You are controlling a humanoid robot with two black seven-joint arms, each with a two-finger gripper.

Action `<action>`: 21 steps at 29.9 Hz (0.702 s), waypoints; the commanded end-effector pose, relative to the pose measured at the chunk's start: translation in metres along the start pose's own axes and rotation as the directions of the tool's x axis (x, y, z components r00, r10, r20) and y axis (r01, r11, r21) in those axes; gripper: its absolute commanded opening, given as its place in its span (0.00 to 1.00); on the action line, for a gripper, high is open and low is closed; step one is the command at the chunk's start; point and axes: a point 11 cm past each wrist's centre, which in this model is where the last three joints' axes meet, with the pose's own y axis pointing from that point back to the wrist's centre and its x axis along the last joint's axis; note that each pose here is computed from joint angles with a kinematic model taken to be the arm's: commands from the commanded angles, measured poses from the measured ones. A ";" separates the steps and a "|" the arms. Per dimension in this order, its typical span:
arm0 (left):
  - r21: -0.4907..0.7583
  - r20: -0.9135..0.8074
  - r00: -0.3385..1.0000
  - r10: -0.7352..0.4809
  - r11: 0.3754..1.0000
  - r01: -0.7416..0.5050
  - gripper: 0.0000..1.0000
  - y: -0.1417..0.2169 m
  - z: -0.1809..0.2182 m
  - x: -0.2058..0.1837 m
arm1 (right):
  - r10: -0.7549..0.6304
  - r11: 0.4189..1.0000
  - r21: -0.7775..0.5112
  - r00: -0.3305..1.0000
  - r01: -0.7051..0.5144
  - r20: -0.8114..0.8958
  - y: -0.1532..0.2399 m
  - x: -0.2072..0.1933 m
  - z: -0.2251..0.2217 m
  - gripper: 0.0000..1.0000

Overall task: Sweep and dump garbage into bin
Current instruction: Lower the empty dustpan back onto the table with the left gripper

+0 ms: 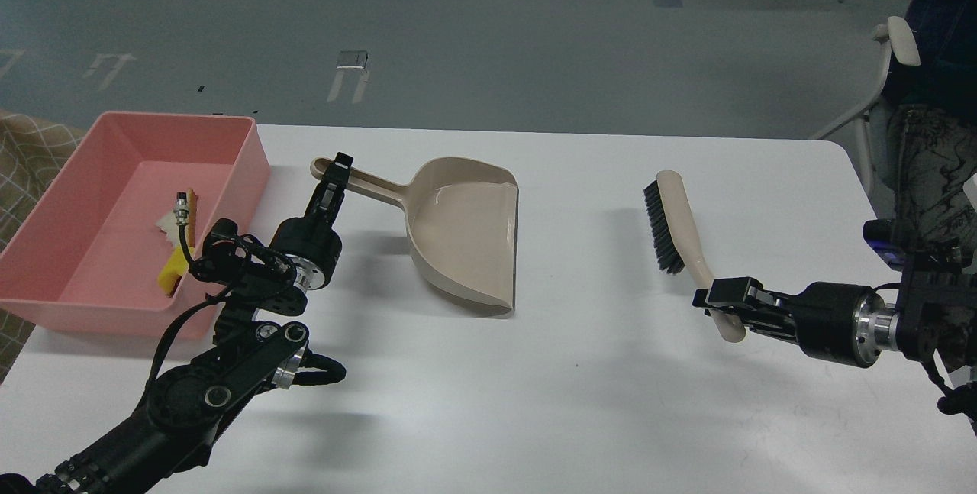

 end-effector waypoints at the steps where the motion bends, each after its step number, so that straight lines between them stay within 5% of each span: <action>1: -0.001 -0.004 1.000 -0.004 1.000 0.004 0.56 0.000 0.000 -0.002 | -0.006 1.000 0.000 1.000 0.006 0.001 -0.001 -0.002 0.000 0.02; 7: 0.014 -0.011 1.000 -0.029 0.999 0.029 0.97 0.006 -0.007 -0.007 | -0.016 1.000 0.001 1.000 0.016 0.009 -0.002 -0.006 0.002 0.02; 21: 0.063 -0.025 0.992 -0.125 0.990 0.127 0.98 0.031 -0.028 -0.024 | -0.010 1.000 -0.029 0.999 0.011 0.030 -0.003 -0.006 0.014 0.09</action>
